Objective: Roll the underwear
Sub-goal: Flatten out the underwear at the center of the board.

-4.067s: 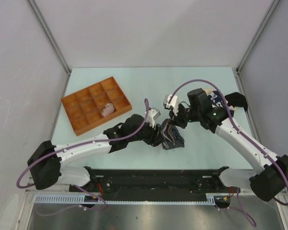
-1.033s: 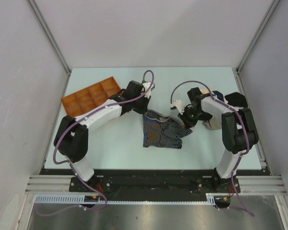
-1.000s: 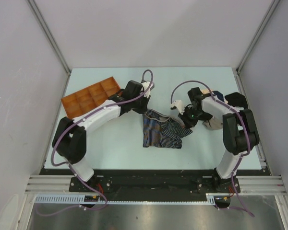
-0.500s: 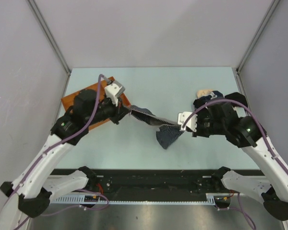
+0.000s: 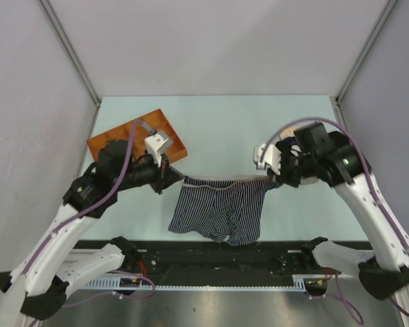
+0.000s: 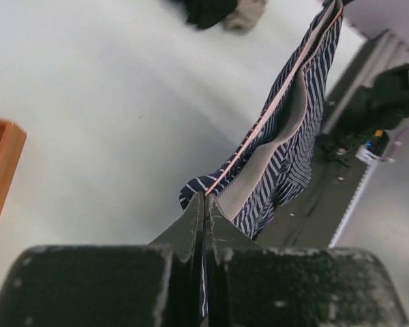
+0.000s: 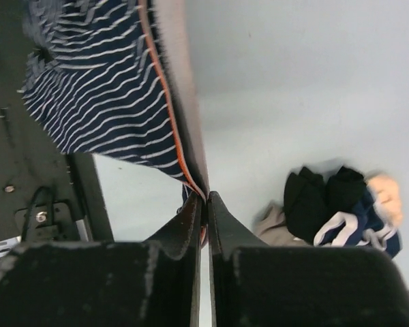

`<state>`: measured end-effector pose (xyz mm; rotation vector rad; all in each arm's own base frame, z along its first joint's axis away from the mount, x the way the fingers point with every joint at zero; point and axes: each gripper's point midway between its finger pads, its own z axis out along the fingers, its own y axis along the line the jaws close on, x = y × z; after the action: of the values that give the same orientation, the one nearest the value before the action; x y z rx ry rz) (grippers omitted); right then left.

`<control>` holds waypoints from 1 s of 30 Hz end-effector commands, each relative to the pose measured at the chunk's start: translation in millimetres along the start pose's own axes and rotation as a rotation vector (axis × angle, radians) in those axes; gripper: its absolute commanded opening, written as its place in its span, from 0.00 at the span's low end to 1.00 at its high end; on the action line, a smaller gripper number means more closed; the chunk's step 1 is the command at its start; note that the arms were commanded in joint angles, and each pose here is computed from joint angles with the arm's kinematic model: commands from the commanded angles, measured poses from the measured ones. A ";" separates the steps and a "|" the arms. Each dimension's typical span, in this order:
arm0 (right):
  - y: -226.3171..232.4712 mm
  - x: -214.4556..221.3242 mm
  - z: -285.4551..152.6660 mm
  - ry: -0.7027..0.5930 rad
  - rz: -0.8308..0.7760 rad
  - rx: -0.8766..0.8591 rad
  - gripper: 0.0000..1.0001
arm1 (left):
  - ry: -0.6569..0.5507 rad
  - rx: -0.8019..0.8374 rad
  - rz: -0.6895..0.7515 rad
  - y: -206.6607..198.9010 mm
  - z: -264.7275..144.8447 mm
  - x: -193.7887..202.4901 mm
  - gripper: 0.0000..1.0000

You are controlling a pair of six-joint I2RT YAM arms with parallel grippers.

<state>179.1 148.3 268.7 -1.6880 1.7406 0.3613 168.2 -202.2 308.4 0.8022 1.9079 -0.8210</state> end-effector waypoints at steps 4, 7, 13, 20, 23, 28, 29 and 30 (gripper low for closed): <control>-132.3 81.6 145.1 0.253 0.268 0.050 0.18 | 0.080 -0.361 -0.223 130.7 108.1 31.1 0.00; -181.3 93.7 181.4 0.306 0.375 0.182 0.39 | 0.046 -0.556 -0.335 208.0 136.6 41.4 0.05; -208.8 83.6 178.0 0.150 0.480 0.222 0.48 | -0.015 -0.613 -0.280 231.0 144.0 1.8 0.65; -74.7 52.6 150.7 -0.097 0.177 -0.240 0.45 | -0.096 -0.485 -0.108 177.5 89.9 -9.3 0.79; -13.2 70.0 154.8 -0.080 -0.061 -0.377 0.45 | -0.083 -0.401 -0.101 150.1 74.9 8.6 0.80; 11.9 97.3 161.2 0.014 -0.200 -0.341 0.49 | -0.023 -0.222 -0.181 107.1 71.1 51.2 0.79; 12.4 99.8 161.3 0.020 -0.204 -0.340 0.50 | -0.046 -0.198 -0.197 100.9 72.2 51.2 0.79; 12.1 105.7 160.9 0.047 -0.206 -0.333 0.51 | -0.045 -0.158 -0.241 91.8 76.0 57.0 0.78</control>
<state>207.0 176.4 73.2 -2.0359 1.7310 0.6925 289.8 -176.4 241.6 0.4257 1.9257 -0.5956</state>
